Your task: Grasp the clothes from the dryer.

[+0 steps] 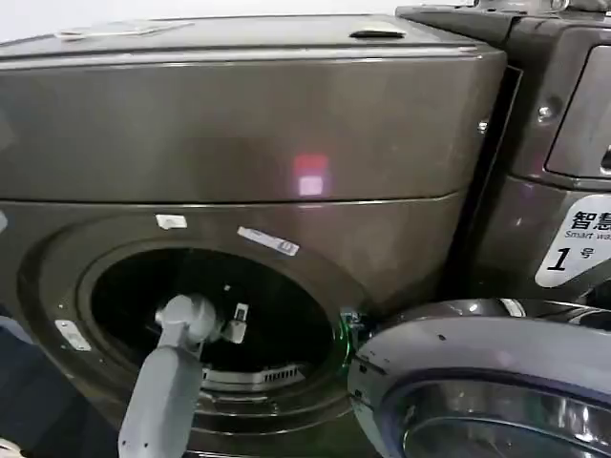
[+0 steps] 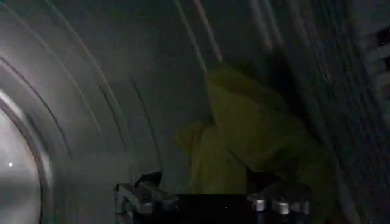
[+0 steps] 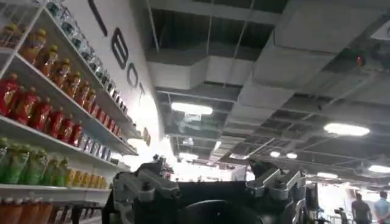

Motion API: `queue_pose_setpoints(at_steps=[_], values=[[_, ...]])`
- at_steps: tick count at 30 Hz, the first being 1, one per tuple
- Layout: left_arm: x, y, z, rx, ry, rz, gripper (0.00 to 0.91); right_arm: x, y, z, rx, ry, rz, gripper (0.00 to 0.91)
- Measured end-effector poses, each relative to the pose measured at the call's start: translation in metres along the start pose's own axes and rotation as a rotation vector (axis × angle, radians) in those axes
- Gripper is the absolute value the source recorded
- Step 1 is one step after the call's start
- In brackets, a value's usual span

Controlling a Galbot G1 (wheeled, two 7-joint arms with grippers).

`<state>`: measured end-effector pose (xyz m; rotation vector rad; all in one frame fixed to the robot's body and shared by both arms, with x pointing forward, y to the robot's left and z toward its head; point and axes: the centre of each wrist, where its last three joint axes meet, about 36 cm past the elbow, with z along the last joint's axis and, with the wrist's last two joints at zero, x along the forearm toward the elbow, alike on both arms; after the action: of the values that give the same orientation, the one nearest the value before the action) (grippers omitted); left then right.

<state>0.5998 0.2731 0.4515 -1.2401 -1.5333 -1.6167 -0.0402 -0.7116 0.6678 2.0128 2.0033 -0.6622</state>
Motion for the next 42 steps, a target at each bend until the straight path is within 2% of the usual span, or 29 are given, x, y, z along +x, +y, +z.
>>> queue_pose_setpoints(at_steps=[17, 34, 42], values=[[-0.002, 0.006, 0.005, 0.052, -0.069, -0.003, 0.000, -0.001, 0.001, 0.003, -0.001, 0.008, -0.001, 0.907], [-0.015, 0.003, 0.007, 0.173, -0.178, 0.005, 0.000, -0.001, 0.001, 0.005, -0.001, 0.012, 0.001, 0.907], [-0.010, 0.009, 0.001, 0.215, -0.232, -0.056, 0.000, 0.001, 0.002, 0.003, -0.008, 0.012, -0.005, 0.907]])
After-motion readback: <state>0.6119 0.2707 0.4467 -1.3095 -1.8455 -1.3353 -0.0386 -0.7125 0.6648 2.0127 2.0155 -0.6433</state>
